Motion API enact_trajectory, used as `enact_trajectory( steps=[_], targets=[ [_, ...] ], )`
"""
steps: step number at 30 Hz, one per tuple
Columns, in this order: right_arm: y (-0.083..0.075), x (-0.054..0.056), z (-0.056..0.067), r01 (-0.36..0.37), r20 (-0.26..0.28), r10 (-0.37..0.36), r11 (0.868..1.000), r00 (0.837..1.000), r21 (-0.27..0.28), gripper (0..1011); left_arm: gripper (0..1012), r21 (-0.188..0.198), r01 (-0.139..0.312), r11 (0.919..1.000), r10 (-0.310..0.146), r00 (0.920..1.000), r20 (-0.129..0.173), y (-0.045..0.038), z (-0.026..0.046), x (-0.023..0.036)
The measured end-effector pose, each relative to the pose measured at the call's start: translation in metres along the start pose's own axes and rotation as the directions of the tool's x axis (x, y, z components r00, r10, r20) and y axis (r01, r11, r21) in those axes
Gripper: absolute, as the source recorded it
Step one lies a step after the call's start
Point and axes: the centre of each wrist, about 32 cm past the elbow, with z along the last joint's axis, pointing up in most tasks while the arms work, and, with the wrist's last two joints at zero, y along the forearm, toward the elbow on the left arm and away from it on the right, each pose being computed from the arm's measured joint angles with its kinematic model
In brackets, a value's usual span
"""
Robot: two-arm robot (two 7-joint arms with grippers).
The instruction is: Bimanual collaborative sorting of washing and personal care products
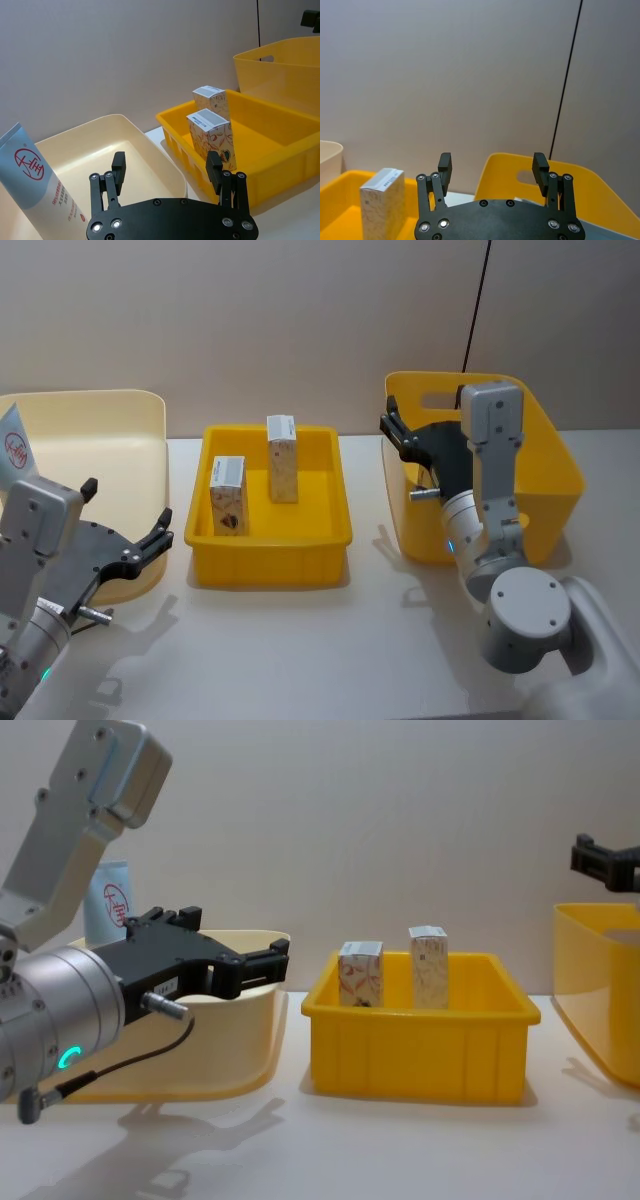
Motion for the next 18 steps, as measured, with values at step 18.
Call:
enact_trajectory(
  steps=[18],
  targets=[
    [-0.0046, 0.0052, 0.0025, -0.115, -0.02, 0.119, 0.981, 0.993, 0.157, 1001, 1000, 0.0, 0.0, 1.0, 0.0, 1.0, 0.0, 0.0, 0.0, 0.0]
  ],
)
